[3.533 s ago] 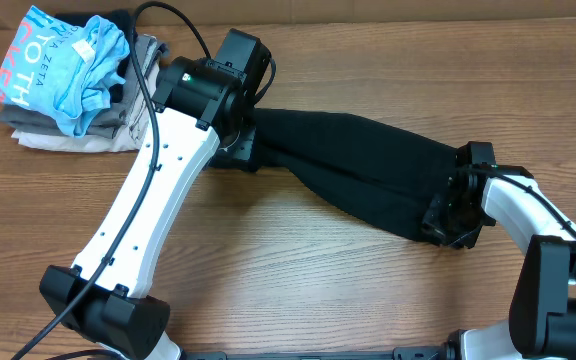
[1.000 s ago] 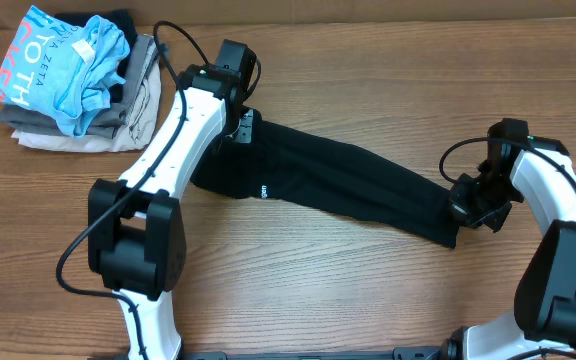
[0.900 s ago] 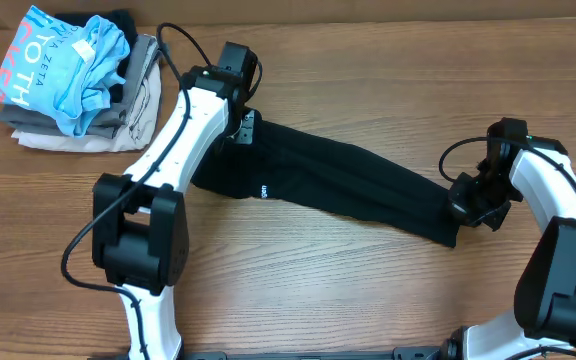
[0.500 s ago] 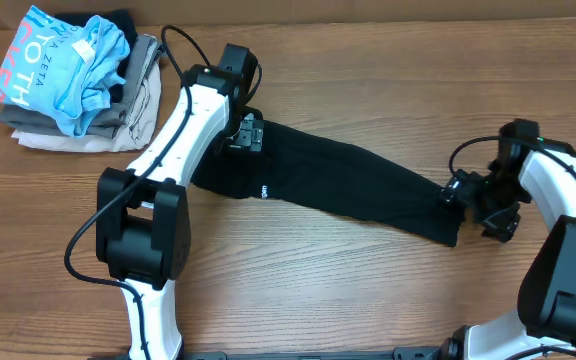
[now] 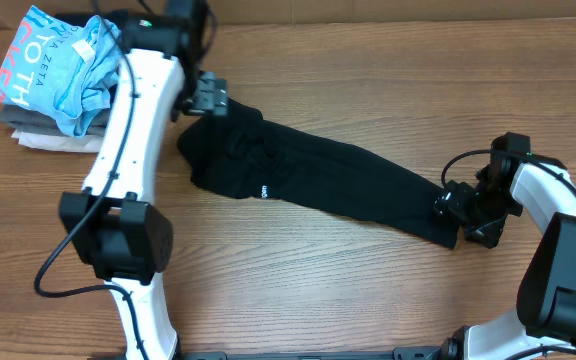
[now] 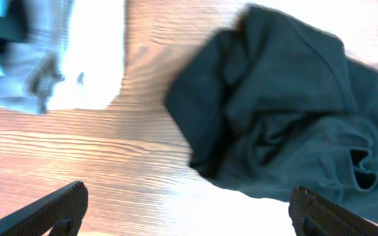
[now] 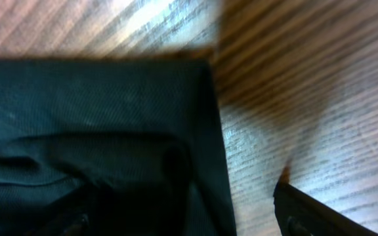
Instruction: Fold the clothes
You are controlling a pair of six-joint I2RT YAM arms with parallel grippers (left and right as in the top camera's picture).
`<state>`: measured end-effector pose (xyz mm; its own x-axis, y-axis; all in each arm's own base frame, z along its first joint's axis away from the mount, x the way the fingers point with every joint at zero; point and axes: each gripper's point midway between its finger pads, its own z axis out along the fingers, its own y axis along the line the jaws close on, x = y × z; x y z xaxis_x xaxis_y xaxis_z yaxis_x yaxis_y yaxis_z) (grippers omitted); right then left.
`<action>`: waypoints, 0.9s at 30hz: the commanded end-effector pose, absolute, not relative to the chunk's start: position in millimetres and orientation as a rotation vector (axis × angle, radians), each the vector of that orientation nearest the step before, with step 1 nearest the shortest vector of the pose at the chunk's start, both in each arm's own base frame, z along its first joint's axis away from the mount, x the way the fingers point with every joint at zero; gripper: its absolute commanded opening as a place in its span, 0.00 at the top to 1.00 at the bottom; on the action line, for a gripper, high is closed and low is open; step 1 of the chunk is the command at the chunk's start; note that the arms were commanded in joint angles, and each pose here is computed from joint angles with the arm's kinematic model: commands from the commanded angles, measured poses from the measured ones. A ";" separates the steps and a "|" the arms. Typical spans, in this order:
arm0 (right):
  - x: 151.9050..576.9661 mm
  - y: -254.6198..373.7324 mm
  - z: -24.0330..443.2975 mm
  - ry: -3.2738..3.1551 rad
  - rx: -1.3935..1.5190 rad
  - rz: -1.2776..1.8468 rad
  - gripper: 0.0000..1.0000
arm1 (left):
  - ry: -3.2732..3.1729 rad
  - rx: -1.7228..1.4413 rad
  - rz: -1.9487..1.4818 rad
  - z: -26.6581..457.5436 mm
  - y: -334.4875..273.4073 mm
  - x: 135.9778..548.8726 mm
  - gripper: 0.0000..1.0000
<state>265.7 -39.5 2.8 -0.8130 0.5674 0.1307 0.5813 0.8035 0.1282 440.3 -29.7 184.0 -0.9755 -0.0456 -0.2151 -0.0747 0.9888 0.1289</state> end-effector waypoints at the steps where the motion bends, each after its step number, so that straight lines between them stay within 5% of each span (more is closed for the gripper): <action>1: 258.3 -32.2 -6.7 -2.878 -0.918 -0.280 0.15 | 2.887 -0.128 0.203 202.4 -8.1 444.2 0.00; 5: 257.4 -26.1 -15.6 -2.896 -0.903 -0.305 0.22 | 2.883 -0.209 0.211 206.3 16.5 443.0 0.00; 7: 257.8 -25.4 -19.7 -2.902 -0.921 -0.305 0.36 | 2.893 -0.247 0.214 205.3 27.9 439.9 0.00; 12: 265.5 -29.0 -19.0 -2.910 -0.983 -0.315 0.92 | 2.902 -0.286 0.220 204.7 39.7 436.4 0.00; 13: 266.9 -30.9 -17.8 -2.909 -0.996 -0.317 0.96 | 2.902 -0.288 0.221 204.7 40.4 436.4 0.00; 27: 283.5 -140.1 50.6 -2.887 -1.309 -0.199 0.96 | 2.908 -0.284 0.221 204.4 39.3 435.1 0.00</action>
